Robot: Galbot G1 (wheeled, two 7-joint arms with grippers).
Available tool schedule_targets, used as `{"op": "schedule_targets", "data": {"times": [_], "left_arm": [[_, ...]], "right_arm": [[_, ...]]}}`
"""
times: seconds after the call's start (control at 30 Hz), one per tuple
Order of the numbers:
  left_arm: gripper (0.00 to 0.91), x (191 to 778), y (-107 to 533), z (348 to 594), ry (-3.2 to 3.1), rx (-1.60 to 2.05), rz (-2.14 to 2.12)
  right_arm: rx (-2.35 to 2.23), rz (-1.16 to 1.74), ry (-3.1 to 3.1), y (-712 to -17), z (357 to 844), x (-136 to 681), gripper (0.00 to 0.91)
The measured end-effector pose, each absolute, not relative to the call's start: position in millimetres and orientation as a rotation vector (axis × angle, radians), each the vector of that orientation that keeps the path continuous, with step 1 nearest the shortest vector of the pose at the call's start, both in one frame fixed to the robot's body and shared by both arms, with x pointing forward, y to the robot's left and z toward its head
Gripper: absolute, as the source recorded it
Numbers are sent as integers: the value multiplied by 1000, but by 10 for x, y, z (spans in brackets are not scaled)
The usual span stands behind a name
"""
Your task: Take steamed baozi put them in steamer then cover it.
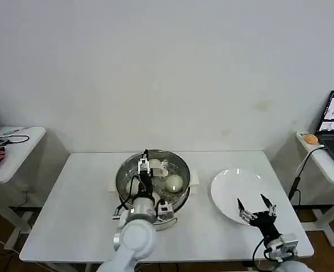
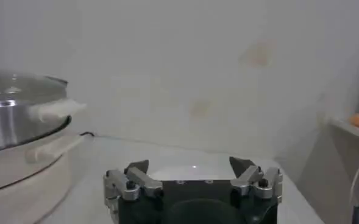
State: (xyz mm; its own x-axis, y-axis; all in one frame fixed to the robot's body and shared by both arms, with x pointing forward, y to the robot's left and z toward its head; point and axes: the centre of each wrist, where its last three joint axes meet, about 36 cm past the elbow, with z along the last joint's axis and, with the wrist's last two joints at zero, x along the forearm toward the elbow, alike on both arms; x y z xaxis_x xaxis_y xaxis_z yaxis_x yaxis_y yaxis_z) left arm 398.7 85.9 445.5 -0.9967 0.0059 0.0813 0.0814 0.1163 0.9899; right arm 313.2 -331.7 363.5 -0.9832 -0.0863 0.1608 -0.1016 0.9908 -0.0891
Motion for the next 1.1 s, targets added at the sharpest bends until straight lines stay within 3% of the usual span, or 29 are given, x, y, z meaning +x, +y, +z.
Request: {"op": "schedule_targets", "data": {"times": [0.8,1.1], "left_arm": [[907,3701,1163,4478,-2362,-95,-2003],[907,3572,1444,4639,-2424,-26,-1954]], "right_arm": [[134,135,-2980,-3297,3620,3116,907],[127,96,-3000,-3243,3642,3096,907]]}}
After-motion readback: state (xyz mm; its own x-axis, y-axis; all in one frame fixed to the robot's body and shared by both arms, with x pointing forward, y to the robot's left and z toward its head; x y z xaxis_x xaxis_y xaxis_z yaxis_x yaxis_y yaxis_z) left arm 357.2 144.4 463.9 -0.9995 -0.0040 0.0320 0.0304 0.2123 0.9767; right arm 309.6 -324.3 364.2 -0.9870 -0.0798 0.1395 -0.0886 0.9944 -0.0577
